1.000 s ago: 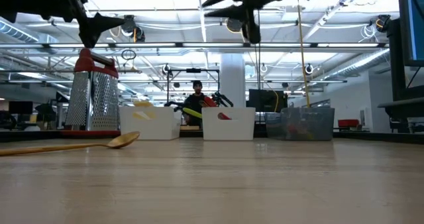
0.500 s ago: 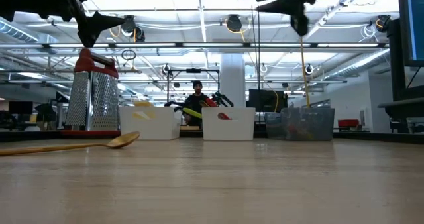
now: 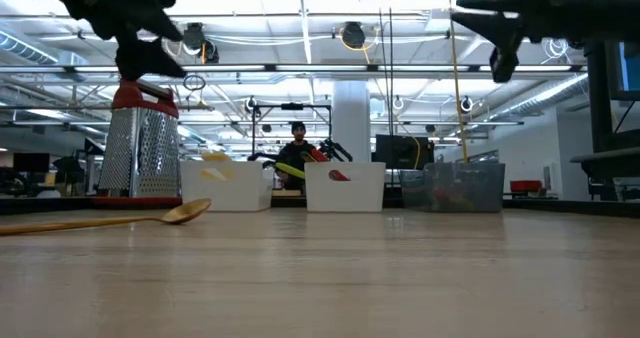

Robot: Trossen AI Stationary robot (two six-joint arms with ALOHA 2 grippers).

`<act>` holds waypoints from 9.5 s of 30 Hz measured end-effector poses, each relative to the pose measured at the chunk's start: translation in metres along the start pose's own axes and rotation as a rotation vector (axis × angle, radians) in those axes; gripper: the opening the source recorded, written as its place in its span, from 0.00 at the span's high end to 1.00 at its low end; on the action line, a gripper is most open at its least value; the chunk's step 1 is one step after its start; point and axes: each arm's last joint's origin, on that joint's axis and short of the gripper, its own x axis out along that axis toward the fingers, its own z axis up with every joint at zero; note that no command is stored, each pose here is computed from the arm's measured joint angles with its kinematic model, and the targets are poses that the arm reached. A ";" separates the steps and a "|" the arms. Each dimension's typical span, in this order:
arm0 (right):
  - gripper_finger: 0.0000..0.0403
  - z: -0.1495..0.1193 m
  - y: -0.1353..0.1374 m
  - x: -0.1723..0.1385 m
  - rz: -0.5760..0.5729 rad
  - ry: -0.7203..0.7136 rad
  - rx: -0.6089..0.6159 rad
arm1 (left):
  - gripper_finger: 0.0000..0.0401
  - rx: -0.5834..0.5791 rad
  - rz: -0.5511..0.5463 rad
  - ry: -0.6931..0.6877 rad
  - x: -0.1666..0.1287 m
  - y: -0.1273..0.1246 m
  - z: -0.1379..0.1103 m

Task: Pick & Place Kitchen Items
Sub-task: Put the golden spoon into the right white bin, then return to Home Position

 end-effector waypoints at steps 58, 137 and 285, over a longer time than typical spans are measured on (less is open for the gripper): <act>0.83 -0.021 -0.016 -0.025 0.073 -0.134 -0.126 | 0.15 -0.397 0.340 0.594 0.105 -0.021 -0.048; 0.83 -0.021 -0.016 -0.025 0.068 -0.132 -0.119 | 1.00 -0.301 0.398 0.523 0.112 -0.009 -0.044; 0.83 -0.033 -0.024 -0.023 -0.038 -0.028 -0.134 | 0.63 -0.231 0.242 -0.035 0.087 0.040 0.262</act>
